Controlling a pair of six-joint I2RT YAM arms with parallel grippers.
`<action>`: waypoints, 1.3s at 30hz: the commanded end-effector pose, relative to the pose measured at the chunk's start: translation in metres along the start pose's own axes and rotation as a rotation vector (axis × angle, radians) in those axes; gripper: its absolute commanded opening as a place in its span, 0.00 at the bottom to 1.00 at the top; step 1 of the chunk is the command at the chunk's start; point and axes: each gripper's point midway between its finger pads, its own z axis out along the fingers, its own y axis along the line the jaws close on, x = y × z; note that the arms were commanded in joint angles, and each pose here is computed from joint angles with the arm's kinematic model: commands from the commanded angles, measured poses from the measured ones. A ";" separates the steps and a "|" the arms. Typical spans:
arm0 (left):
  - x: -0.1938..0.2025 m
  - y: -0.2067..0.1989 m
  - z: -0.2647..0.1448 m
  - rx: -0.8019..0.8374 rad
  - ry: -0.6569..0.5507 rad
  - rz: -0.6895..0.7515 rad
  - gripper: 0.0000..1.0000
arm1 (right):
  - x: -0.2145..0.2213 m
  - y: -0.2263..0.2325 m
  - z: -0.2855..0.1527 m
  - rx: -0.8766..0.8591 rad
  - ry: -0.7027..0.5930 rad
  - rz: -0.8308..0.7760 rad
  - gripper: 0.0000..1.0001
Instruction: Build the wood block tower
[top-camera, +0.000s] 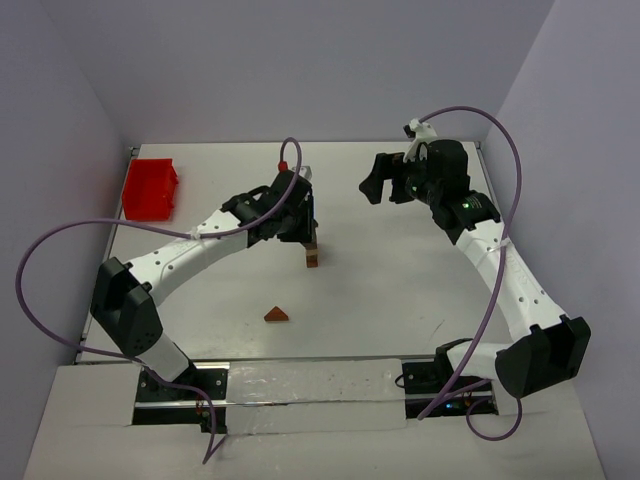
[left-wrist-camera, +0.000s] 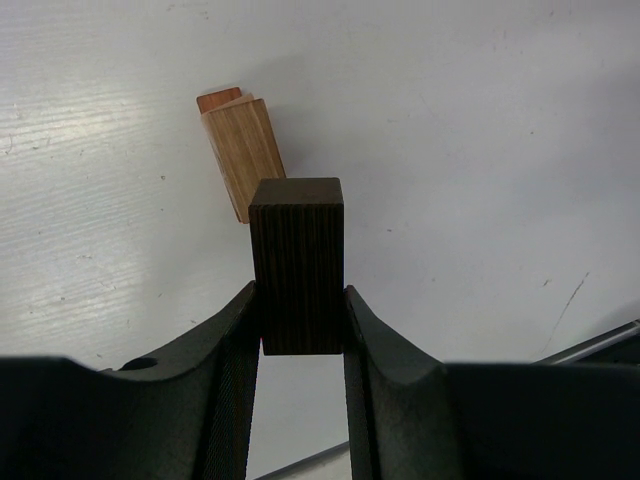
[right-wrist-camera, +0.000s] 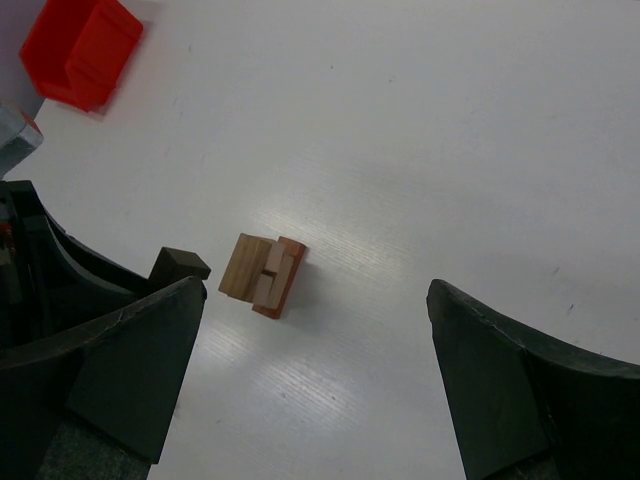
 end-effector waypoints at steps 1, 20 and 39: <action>-0.021 -0.015 -0.011 0.044 -0.050 0.023 0.00 | 0.003 0.004 -0.005 -0.015 -0.004 -0.032 1.00; -0.025 0.005 -0.031 0.106 0.026 -0.024 0.00 | 0.004 -0.003 -0.006 0.029 0.003 -0.013 1.00; -0.023 0.047 -0.026 0.010 0.038 -0.178 0.00 | 0.006 -0.013 -0.006 0.084 0.006 -0.019 1.00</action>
